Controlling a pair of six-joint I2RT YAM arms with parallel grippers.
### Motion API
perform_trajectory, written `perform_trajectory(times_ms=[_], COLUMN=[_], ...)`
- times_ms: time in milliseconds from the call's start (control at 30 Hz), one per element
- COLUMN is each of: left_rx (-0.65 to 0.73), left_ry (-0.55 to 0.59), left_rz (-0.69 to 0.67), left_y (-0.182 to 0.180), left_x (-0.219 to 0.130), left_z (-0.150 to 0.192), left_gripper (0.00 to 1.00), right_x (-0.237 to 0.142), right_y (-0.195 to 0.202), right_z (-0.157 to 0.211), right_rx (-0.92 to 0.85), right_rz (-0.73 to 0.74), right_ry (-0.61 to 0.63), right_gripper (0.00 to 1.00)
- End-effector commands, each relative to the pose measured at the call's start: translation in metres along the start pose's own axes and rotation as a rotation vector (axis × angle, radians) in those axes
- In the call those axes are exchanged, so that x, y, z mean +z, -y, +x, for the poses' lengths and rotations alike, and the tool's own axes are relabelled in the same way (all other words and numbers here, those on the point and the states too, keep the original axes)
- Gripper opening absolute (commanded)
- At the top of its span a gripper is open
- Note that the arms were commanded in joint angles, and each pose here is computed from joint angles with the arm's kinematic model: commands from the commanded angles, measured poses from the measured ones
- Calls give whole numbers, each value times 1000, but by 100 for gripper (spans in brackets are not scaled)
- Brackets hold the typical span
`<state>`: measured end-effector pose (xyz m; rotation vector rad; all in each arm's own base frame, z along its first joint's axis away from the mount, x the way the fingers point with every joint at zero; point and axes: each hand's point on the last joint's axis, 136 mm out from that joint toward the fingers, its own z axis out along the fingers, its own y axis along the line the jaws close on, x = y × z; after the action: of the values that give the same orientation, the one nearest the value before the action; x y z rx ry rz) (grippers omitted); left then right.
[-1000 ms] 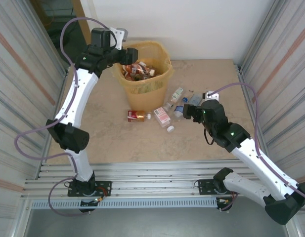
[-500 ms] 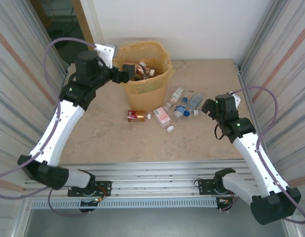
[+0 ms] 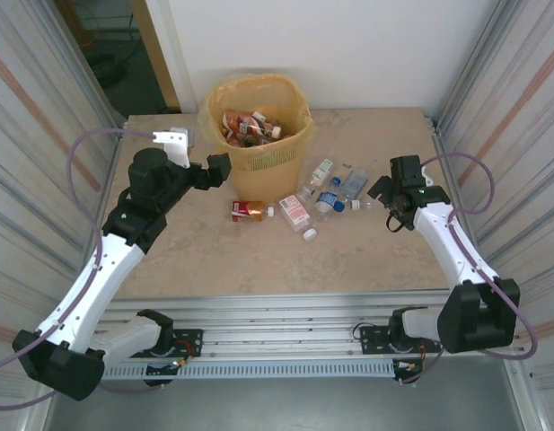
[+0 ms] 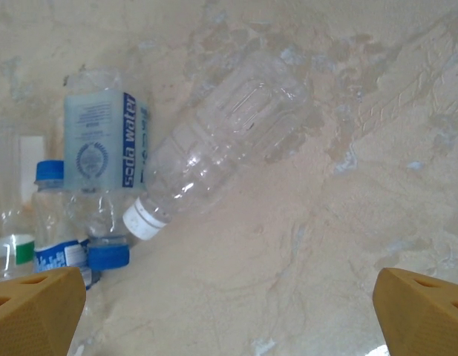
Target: Put the plastic bottles in the bin
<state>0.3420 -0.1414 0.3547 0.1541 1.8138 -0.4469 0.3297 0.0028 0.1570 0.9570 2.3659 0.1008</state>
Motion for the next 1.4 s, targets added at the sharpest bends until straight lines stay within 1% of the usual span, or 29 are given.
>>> perform_trajectory(times_ms=[0, 167, 467, 667, 1233, 1367], left_rx=[-54, -65, -81, -85, -100, -102], left_ry=[47, 16, -9, -21, -46, -48], left_rz=[-26, -21, 1, 8, 20, 19], left_y=[-5, -5, -2, -1, 1, 0], left_x=[-1, 8, 19, 23, 30, 31], left_z=[-3, 4, 11, 13, 22, 23], left_gripper=[99, 99, 99, 99, 99, 99], right_x=[9, 32, 64, 85, 127, 134], right_y=[-13, -17, -21, -24, -12, -8], right_z=[-10, -10, -16, -12, 8, 14], right_rx=[84, 125, 164, 180, 173, 163], right_rz=[-37, -20, 9, 21, 89, 103], right_ry=[-5, -45, -62, -95, -163, -183], right_gripper=[98, 98, 98, 98, 98, 99])
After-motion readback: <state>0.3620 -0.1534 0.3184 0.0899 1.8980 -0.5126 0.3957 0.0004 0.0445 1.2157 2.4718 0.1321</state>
